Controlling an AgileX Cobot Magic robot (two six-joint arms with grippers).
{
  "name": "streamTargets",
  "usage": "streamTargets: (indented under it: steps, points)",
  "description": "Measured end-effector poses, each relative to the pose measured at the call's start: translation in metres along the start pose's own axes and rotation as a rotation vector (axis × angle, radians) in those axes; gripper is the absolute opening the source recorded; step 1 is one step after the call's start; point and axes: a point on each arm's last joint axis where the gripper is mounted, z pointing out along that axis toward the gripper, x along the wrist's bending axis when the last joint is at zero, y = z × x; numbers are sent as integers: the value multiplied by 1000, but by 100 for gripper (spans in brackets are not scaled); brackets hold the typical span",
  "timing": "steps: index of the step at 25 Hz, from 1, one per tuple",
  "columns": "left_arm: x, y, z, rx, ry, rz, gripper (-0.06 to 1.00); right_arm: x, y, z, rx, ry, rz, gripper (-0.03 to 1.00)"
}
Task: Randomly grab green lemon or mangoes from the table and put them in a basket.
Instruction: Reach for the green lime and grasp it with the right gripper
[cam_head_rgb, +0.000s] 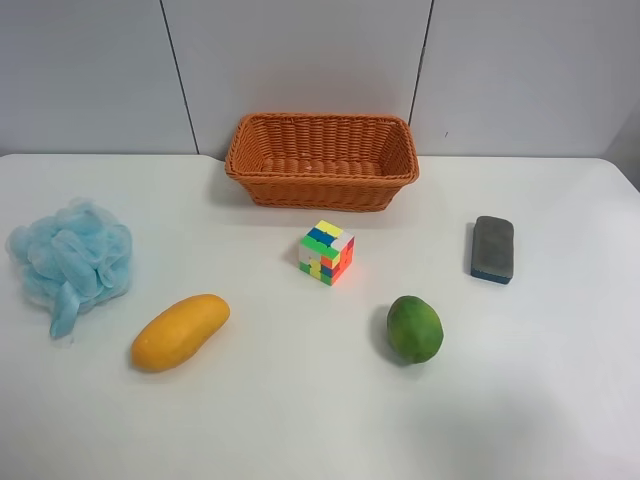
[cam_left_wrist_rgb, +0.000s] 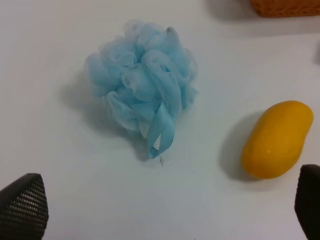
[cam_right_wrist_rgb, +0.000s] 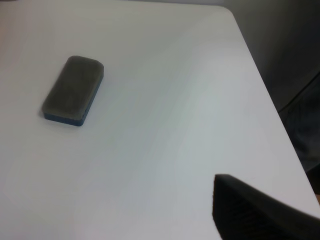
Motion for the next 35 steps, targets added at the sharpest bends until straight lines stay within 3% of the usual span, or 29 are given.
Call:
streamTargets:
  steps: [35]
  points:
    - [0, 0, 0, 0, 0, 0, 99, 1, 3, 1, 28, 11, -12, 99]
